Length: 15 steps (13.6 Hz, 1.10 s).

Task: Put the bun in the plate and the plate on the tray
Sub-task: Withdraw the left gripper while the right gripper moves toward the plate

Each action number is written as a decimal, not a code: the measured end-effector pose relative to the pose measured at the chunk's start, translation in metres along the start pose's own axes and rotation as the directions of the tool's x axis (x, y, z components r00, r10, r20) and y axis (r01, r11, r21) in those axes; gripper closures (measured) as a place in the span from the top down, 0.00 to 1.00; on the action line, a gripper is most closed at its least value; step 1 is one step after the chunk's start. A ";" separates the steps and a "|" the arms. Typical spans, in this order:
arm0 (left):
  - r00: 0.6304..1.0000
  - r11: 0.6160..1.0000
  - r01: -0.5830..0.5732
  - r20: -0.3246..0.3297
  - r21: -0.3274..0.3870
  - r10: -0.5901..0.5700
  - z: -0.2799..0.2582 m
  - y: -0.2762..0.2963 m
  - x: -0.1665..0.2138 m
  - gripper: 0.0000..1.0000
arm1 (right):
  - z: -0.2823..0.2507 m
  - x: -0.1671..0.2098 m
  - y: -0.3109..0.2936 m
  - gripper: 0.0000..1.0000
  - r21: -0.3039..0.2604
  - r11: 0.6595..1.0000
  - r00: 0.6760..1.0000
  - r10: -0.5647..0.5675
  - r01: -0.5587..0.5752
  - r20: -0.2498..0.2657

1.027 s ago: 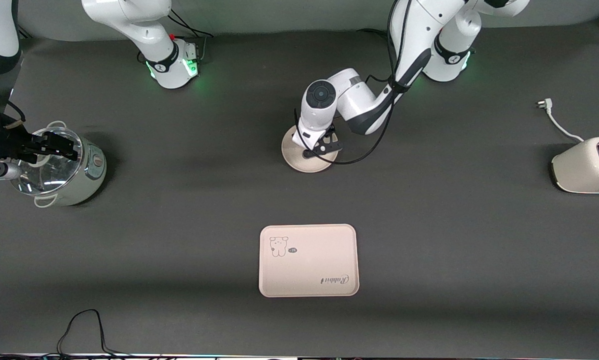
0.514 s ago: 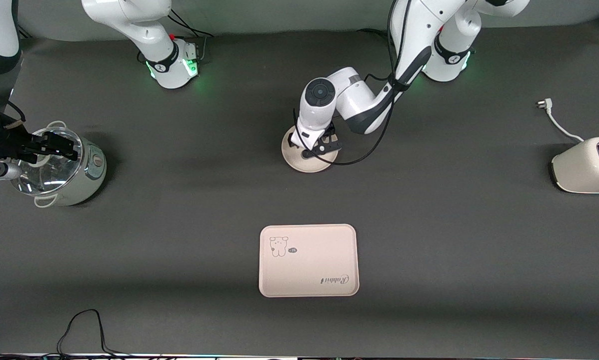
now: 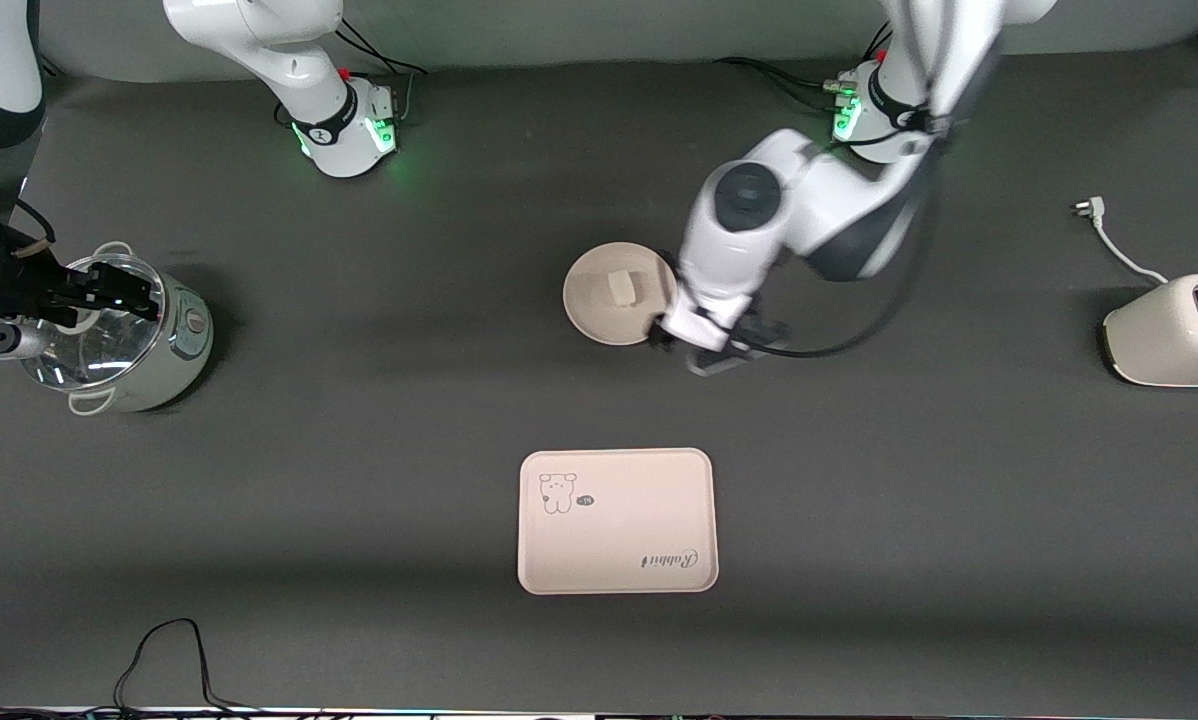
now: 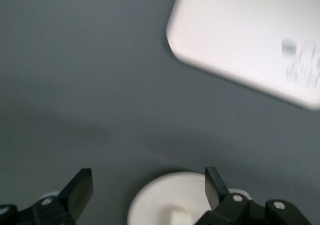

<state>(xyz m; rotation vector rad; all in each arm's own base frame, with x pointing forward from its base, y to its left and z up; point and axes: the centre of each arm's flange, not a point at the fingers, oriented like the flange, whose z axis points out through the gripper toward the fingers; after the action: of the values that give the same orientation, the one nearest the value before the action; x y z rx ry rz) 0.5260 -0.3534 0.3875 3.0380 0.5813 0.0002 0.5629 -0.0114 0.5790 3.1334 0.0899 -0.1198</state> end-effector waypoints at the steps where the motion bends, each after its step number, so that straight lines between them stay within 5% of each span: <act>1: 1.000 1.000 0.007 -0.009 0.008 -0.007 -0.026 -0.017 0.030 1.00 | -0.002 -0.001 -0.009 1.00 0.000 1.000 1.000 -0.016 0.016 -0.003; 7: 0.999 1.000 -0.007 -0.040 0.020 0.008 -0.144 -0.112 0.148 1.00 | -0.015 -0.010 -0.097 1.00 0.030 0.993 0.993 -0.115 0.115 -0.027; 15: 0.995 0.987 -0.090 -0.033 0.136 0.096 -0.205 -0.212 0.175 1.00 | -0.016 -0.078 -0.319 1.00 0.069 0.997 0.999 -0.028 0.031 -0.035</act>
<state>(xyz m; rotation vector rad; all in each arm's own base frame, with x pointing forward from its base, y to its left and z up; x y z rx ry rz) 0.6086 -0.0825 0.5810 3.2004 0.4591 0.0252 0.4685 0.3028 0.6001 3.2052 0.1350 -0.0710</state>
